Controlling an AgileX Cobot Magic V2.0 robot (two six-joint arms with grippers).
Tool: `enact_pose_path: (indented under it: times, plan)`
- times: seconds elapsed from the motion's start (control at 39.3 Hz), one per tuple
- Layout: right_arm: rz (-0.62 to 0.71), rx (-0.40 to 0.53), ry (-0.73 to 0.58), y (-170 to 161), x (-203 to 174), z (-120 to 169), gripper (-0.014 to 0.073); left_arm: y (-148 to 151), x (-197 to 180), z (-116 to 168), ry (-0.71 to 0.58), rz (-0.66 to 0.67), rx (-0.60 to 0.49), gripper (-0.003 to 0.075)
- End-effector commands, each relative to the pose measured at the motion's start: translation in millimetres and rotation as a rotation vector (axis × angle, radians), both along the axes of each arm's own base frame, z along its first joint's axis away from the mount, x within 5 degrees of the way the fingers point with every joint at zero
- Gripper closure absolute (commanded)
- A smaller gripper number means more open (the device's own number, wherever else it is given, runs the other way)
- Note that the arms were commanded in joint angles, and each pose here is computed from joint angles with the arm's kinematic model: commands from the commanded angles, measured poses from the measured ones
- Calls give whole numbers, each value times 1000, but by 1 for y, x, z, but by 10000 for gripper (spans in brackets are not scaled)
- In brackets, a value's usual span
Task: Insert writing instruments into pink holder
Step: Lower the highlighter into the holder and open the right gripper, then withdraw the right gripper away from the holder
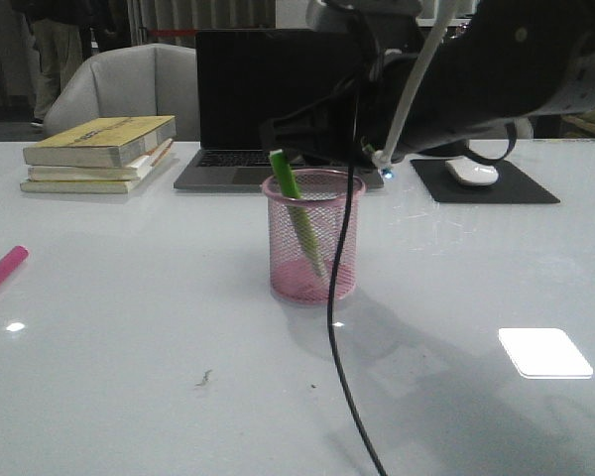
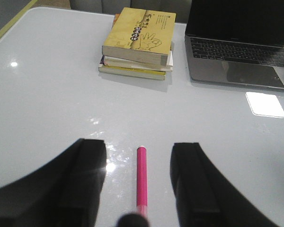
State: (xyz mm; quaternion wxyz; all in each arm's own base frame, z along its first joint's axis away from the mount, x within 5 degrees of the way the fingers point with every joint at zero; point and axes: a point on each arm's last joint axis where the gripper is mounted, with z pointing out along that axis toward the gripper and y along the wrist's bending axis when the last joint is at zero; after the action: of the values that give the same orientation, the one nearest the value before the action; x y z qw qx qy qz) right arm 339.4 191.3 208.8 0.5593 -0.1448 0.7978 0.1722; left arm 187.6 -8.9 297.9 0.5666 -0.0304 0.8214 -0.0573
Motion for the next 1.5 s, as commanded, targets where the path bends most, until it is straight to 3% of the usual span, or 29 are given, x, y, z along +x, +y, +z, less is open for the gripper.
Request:
enact_pose_path:
  times: [0.0, 0.2, 0.51, 0.74, 0.84, 0.97, 1.25, 1.48]
  plan:
    - [4, 74, -165, -6, -9, 59, 188, 1, 3, 21, -125, 18, -11, 327]
    - [-15, -10, -102, -35, -26, 93, 188, 1, 3, 21, -125, 18, -11, 327]
    - [-148, -95, 104, -100, -42, 110, 188, 1, 3, 21, -125, 18, -11, 327]
    - [-280, -90, 112, -147, -59, 134, 188, 1, 3, 21, -125, 18, -11, 327]
    - [-325, -144, 128, -165, -72, 142, 188, 1, 3, 21, -125, 18, -11, 327]
    - [-374, -212, 155, -183, -89, 137, 188, 1, 3, 21, -126, 13, 7, 327]
    - [-455, -225, 251, -203, -132, 93, 188, 0, 2, 17, -82, 2, 13, 327]
    - [-455, -231, 280, -203, -153, 77, 188, 0, 2, 17, -79, 1, 13, 327]
